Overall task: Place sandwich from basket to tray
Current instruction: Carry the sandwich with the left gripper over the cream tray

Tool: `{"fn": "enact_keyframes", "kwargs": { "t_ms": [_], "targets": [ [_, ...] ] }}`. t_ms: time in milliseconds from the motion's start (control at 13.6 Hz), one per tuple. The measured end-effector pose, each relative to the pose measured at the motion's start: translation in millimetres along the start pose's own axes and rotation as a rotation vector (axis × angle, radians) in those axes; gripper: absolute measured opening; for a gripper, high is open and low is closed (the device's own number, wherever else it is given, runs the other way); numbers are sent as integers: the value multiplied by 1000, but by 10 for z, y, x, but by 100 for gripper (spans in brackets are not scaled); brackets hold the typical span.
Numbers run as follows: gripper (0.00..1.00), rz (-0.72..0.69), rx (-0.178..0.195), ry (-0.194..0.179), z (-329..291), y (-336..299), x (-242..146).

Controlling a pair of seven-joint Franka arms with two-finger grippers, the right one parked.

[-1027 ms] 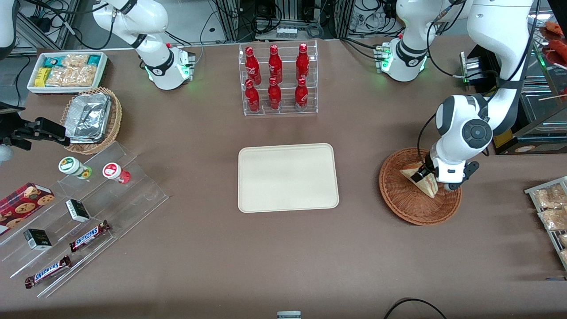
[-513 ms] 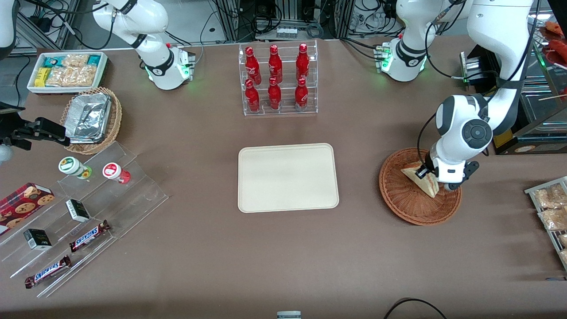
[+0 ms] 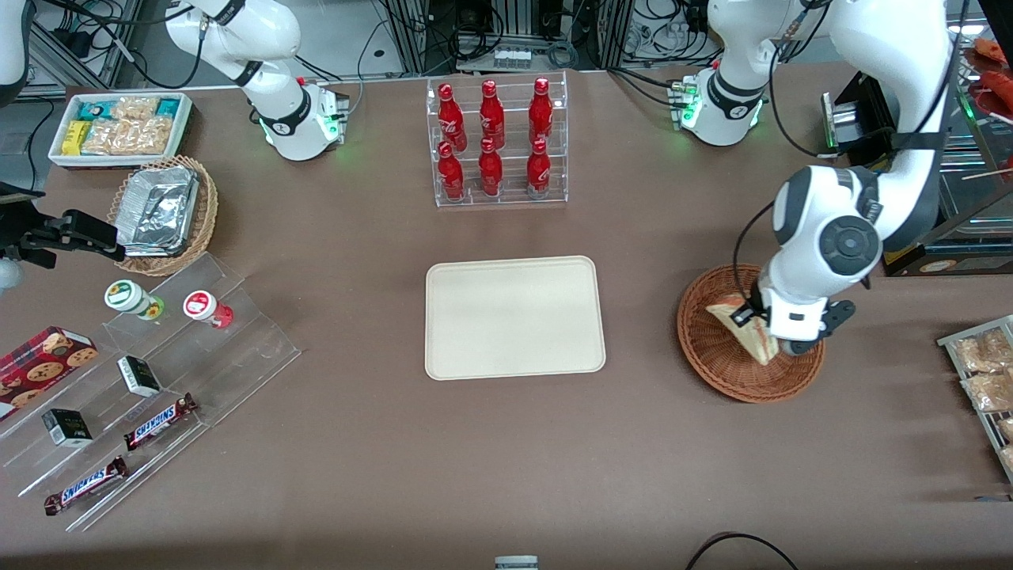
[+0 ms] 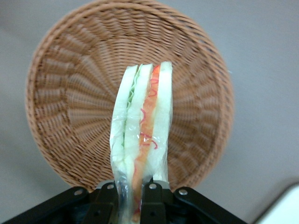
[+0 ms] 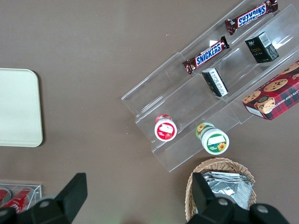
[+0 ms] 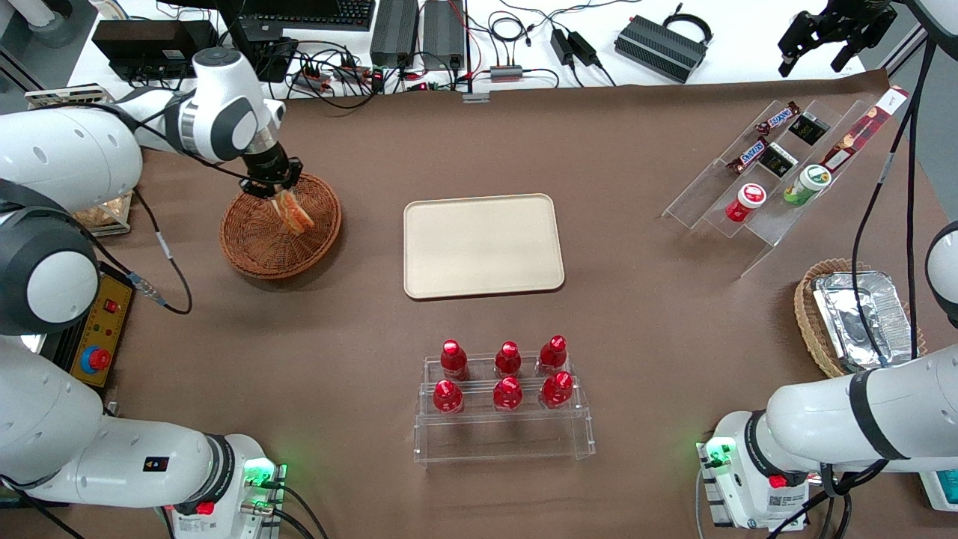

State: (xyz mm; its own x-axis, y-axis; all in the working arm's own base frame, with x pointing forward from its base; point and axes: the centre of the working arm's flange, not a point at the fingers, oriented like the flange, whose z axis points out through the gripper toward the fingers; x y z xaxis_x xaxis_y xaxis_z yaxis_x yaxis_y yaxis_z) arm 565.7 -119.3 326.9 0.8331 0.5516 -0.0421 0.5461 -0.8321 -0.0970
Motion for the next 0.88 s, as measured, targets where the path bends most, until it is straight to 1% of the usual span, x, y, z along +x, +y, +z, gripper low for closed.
{"fn": "enact_keyframes", "kwargs": {
  "t_ms": [73,147,220,367,513,660,733,880],
  "targets": [
    [16,31,-21,-11,-36,145,-103],
    [16,80,-45,-29,-81,295,-200],
    [16,135,-53,-51,-130,446,-295],
    [16,229,-51,-88,-213,785,-522],
    [16,310,-52,-113,-250,1177,-828],
    [16,383,-55,-117,-232,1561,-1174],
    [16,416,-48,-113,-197,1728,-1344],
    [16,453,-22,-96,-89,2035,-1650]
  ]
}}
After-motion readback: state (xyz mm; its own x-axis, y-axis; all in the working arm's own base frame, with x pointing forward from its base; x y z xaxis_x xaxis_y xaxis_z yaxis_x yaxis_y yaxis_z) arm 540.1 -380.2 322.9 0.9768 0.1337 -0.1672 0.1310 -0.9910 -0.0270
